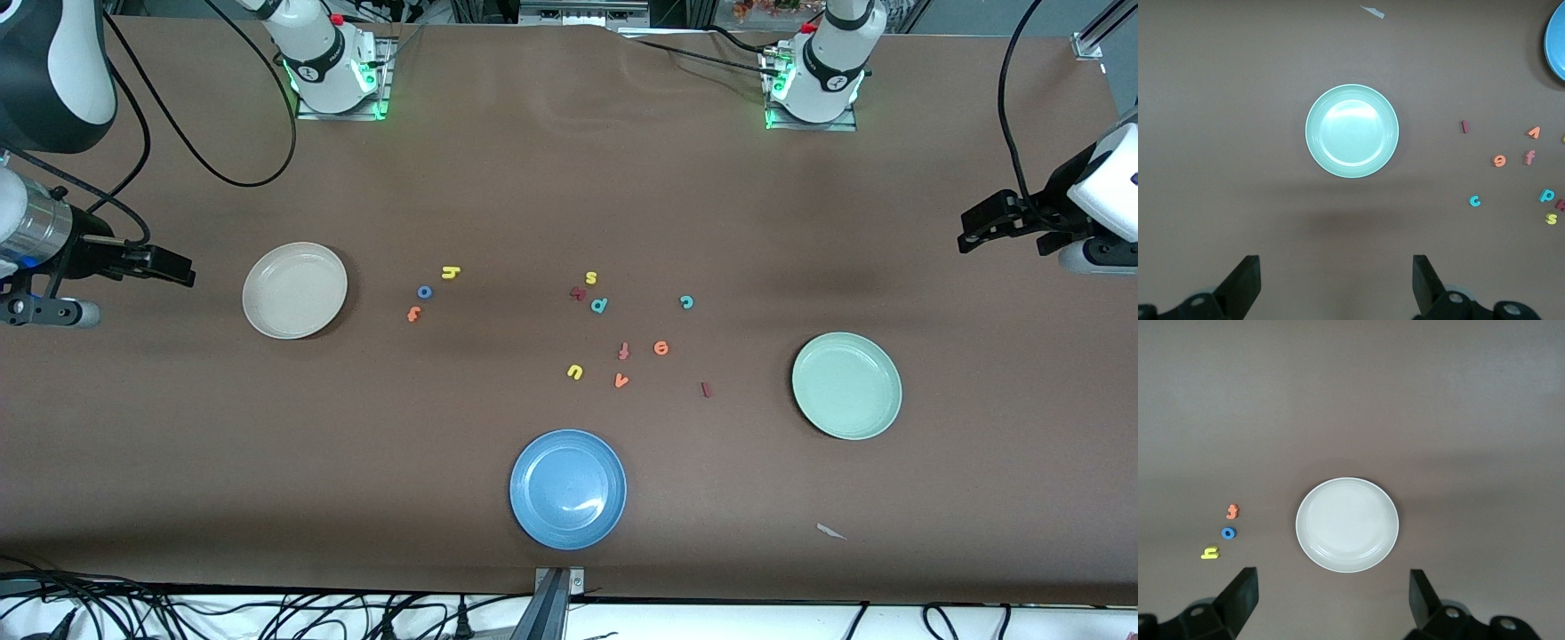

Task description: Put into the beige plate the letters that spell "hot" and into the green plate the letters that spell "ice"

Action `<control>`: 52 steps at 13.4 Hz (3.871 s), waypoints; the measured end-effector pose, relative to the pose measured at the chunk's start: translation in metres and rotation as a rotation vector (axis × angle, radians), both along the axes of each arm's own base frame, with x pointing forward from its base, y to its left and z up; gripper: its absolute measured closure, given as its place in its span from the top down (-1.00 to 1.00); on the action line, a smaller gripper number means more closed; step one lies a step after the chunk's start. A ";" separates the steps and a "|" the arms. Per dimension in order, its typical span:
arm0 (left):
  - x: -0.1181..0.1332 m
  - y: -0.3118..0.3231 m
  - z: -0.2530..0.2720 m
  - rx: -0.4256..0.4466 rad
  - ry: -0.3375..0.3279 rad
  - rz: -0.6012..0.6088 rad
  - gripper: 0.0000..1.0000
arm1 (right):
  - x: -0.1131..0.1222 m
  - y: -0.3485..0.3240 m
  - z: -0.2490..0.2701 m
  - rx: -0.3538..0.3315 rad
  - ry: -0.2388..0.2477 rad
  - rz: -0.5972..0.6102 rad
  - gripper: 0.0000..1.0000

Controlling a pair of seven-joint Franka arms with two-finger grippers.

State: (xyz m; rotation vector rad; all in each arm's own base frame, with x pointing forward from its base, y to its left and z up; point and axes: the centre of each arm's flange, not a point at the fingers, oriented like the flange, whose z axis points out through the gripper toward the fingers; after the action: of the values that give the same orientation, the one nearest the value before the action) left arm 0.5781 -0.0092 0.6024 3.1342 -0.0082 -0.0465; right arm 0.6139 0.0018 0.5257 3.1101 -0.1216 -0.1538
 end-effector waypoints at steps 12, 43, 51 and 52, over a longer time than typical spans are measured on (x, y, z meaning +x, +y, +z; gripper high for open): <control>0.000 0.000 0.000 0.000 0.000 0.000 1.00 | 0.000 0.000 0.000 0.000 0.000 0.000 1.00; 0.005 -0.022 -0.010 0.000 0.013 0.009 1.00 | 0.003 0.085 -0.075 -0.034 0.072 -0.038 1.00; 0.013 -0.136 -0.085 -0.020 0.008 0.069 1.00 | -0.001 0.143 -0.164 -0.042 0.036 -0.132 0.99; 0.012 -0.144 -0.098 -0.024 0.003 0.069 1.00 | -0.006 0.148 -0.176 -0.040 0.032 -0.139 0.99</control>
State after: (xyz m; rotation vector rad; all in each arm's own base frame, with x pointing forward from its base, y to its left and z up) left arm 0.5906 -0.1529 0.5045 3.1080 0.0993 -0.0501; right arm 0.6083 0.1496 0.3497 3.0571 -0.3355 -0.2012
